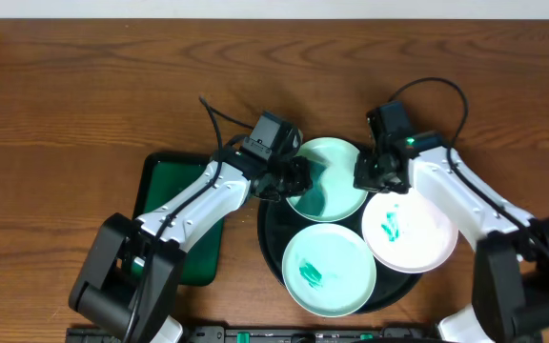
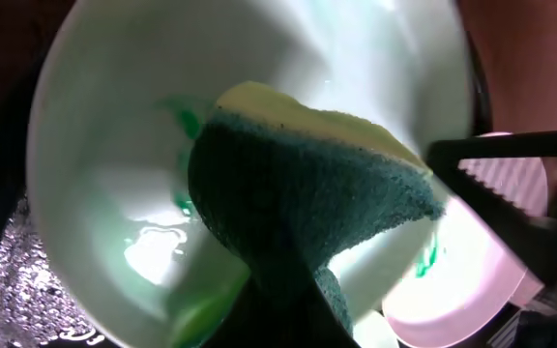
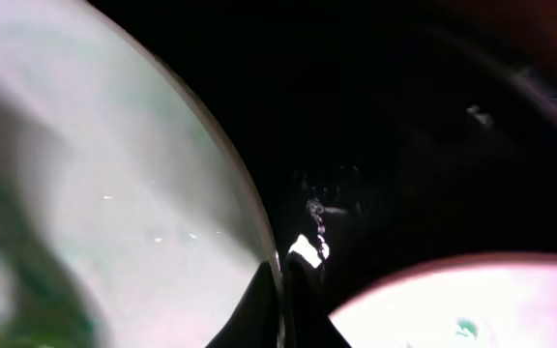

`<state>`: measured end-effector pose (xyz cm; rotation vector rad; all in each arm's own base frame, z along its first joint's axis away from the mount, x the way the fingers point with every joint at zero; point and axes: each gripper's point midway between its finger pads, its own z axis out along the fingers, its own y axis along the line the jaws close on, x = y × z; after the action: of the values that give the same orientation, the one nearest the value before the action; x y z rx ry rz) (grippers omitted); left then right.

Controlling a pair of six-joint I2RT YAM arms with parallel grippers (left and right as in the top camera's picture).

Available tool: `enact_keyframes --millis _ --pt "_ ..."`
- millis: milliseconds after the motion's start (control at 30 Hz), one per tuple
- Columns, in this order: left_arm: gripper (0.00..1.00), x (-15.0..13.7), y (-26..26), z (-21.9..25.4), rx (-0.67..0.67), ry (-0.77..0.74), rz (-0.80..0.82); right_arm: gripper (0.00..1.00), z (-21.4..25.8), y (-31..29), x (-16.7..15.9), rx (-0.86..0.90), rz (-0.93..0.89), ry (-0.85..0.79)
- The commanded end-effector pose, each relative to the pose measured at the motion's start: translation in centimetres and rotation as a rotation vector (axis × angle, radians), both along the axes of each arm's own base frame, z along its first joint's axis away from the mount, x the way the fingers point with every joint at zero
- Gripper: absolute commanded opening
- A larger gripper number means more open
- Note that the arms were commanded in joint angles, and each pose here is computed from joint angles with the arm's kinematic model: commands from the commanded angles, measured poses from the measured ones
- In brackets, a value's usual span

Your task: Clean dirty plates on tray and stack at the side

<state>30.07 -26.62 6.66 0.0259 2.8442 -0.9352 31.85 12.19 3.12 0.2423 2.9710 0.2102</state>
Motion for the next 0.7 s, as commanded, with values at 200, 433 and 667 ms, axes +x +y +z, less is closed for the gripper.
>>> enact_keyframes --millis 200,433,667 --pt "0.07 2.5 0.8 -1.9 0.118 -0.102 -0.015 0.01 -2.5 1.6 -1.2 0.018 0.055 0.061" --pt "0.08 1.3 -1.2 -5.6 0.07 0.01 -0.048 0.01 -2.5 2.2 -1.6 0.028 0.088 0.066" --pt "0.07 0.7 -5.6 -3.3 -0.125 0.028 -0.08 0.01 -2.4 2.4 -1.6 0.031 0.096 0.066"
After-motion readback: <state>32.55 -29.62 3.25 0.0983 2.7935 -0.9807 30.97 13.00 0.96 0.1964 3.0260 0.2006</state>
